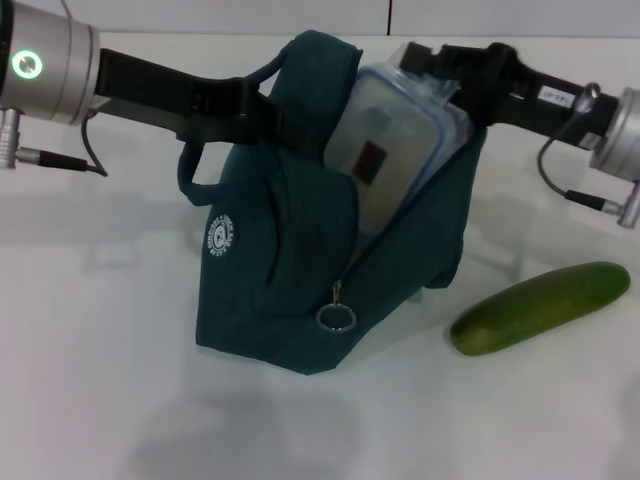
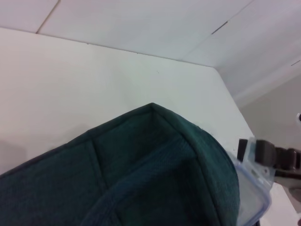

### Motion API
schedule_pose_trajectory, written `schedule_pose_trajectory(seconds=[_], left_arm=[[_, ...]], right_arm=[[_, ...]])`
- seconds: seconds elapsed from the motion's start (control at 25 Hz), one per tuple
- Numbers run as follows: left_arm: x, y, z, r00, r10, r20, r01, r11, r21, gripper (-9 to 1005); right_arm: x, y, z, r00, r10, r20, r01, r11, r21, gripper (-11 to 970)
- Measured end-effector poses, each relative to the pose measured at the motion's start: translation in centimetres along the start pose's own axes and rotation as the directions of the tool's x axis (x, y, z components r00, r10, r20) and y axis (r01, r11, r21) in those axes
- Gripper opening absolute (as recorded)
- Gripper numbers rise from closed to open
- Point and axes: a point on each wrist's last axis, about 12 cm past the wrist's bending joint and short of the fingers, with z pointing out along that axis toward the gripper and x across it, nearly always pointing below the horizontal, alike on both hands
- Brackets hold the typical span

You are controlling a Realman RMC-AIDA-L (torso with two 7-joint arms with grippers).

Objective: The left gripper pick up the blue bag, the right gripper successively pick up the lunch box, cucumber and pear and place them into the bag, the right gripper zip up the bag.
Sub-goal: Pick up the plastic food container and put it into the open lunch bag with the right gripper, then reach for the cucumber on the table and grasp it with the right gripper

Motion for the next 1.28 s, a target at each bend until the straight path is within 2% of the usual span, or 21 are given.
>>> schedule_pose_trajectory(seconds=[0.28,0.52,0.72,0.88,0.96,1.12,1.28], left_arm=[[0.1,0.3,-0.2,1.000,-0.002,0.010,0.002,1.000,-0.004,62],[0.1,0.7,-0.3,1.000,-0.013,0.021,0.013,1.000,0.002,63],[0.2,0.9,-0.1,1.000,-0.019,0.017,0.019,1.000,0.006,63],[0.3,1.0,-0.2,0.999,-0.026,0.021,0.026,1.000,0.010,63],[0.4,1.0,-0.2,0.999,-0.029,0.021,0.029,1.000,0.012,63],[0.6,1.2,-0.2,0.999,-0.035,0.023,0.035,0.999,0.012,63],[0.7,1.6,-0.8,0.998,-0.047,0.050,0.047,0.999,0.013,64]], right_arm=[[-0.4,0.8,0.7,0.999,-0.041,-0.028,0.040,0.999,-0.034,197],[-0.6,0.7,-0.5,0.999,-0.043,-0.001,0.043,0.998,-0.038,374],[-1.2,0.8,-3.9,0.991,-0.128,0.039,0.128,0.992,-0.020,375],[-2.4,0.6,-7.8,0.971,-0.229,0.064,0.226,0.972,0.058,376],[-3.2,0.7,-9.5,0.958,-0.285,0.035,0.281,0.955,0.094,403],[-5.0,1.7,-12.0,0.889,-0.426,-0.169,0.448,0.885,0.124,511],[-6.1,2.7,-12.1,0.741,-0.529,-0.413,0.615,0.782,0.102,669]])
